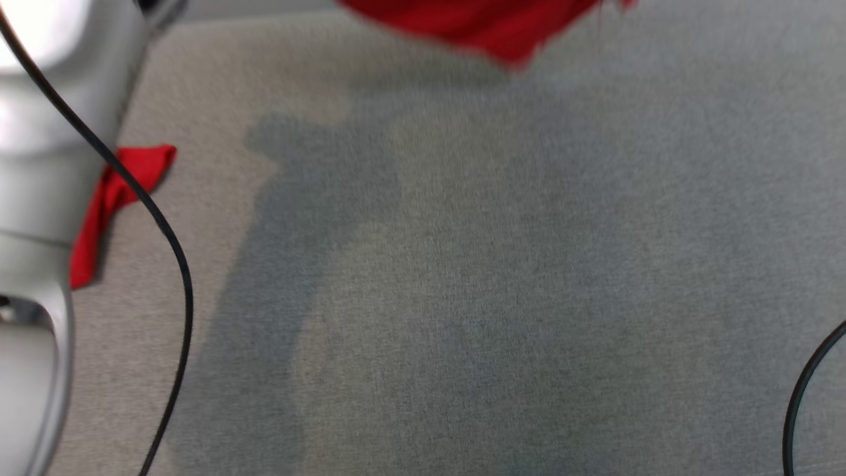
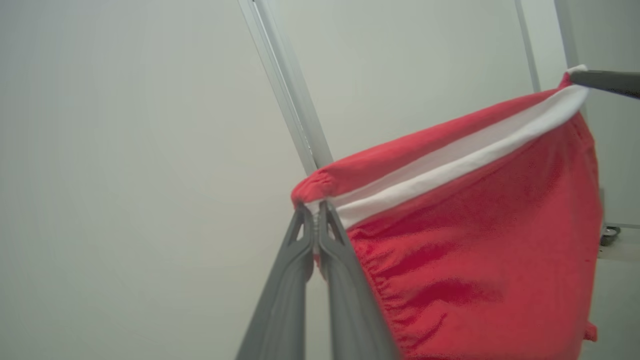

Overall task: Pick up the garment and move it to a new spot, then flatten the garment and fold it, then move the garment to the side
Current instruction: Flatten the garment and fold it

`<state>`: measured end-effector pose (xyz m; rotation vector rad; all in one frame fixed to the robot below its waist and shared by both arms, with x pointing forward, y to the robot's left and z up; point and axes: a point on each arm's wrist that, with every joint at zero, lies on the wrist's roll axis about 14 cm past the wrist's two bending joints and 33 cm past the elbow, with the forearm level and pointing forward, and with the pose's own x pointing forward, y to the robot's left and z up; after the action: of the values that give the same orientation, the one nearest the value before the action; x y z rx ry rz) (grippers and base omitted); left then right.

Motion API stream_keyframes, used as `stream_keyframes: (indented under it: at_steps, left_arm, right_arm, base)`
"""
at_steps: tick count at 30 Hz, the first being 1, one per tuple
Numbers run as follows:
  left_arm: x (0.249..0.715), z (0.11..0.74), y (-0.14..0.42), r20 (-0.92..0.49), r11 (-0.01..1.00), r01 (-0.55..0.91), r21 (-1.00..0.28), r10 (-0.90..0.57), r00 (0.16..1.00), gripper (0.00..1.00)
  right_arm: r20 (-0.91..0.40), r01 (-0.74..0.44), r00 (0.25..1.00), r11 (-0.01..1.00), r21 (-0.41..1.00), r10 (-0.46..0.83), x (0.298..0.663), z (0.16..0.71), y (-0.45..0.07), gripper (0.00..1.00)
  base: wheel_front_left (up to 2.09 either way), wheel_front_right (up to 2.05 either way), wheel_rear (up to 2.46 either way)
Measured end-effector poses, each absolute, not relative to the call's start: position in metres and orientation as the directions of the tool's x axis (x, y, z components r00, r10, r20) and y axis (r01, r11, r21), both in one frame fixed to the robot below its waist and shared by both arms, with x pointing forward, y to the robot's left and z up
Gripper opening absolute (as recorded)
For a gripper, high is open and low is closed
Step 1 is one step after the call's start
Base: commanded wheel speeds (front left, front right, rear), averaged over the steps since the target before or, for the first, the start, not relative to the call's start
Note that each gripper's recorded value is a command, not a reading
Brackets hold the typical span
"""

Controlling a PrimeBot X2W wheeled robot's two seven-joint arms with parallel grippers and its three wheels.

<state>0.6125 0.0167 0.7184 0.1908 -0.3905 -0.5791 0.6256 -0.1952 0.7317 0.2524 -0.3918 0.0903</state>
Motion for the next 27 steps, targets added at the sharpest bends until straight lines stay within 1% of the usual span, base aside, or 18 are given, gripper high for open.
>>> stream_keyframes:
  at_steps: [4, 8, 9, 13, 14, 18, 22, 24, 27]
  left_arm:
    - [0.648, 0.731, 0.014, 0.392, 0.849, 0.426, 0.312, -0.524, 0.756, 0.00]
    - [0.669, 0.716, 0.002, 0.413, 0.852, 0.418, 0.314, -0.519, 0.748, 0.00]
    - [0.676, 0.701, -0.003, 0.416, 0.854, 0.438, 0.281, -0.520, 0.746, 0.00]
    - [0.687, 0.626, -0.009, 0.317, 0.845, 0.492, 0.211, -0.535, 0.783, 0.00]
    - [0.690, 0.592, -0.007, 0.265, 0.849, 0.498, 0.174, -0.528, 0.807, 0.00]
    - [0.681, 0.520, -0.004, 0.124, 0.835, 0.533, 0.133, -0.548, 0.827, 0.00]
    - [0.660, 0.478, 0.004, 0.018, 0.836, 0.542, 0.084, -0.545, 0.838, 0.00]
    - [0.655, 0.474, 0.005, 0.005, 0.836, 0.543, 0.075, -0.545, 0.838, 0.00]
    - [0.635, 0.463, 0.007, -0.034, 0.832, 0.552, 0.061, -0.551, 0.834, 0.00]
  right_arm:
    - [0.428, -0.135, 0.904, 0.961, 0.240, 0.020, 0.652, 0.728, -0.195, 0.00]
    - [0.441, -0.124, 0.897, 0.965, 0.231, 0.010, 0.670, 0.713, -0.199, 0.00]
    - [0.421, -0.118, 0.907, 0.965, 0.236, 0.008, 0.678, 0.692, -0.199, 0.00]
    - [0.276, -0.081, 0.961, 0.954, 0.290, -0.003, 0.687, 0.607, -0.196, 0.00]
    - [0.214, -0.065, 0.977, 0.948, 0.311, -0.003, 0.688, 0.573, -0.195, 0.00]
    - [0.074, -0.042, 0.997, 0.939, 0.341, 0.018, 0.679, 0.505, -0.184, 0.00]
    - [-0.025, -0.023, 0.999, 0.933, 0.358, 0.035, 0.661, 0.466, -0.178, 0.00]
    - [-0.044, -0.014, 0.999, 0.932, 0.363, 0.032, 0.657, 0.461, -0.180, 0.00]
    - [-0.123, -0.009, 0.991, 0.944, 0.331, 0.053, 0.640, 0.440, -0.179, 0.00]
  base:
    - [0.00, 0.00, 0.00]
    - [0.00, 0.00, 0.00]
    - [0.00, 0.00, 0.00]
    - [0.00, 0.00, 0.00]
    - [0.00, 0.00, 0.00]
    - [0.00, 0.00, 0.00]
    - [0.00, 0.00, 0.00]
    - [0.00, 0.00, 0.00]
    - [0.00, 0.00, 0.00]
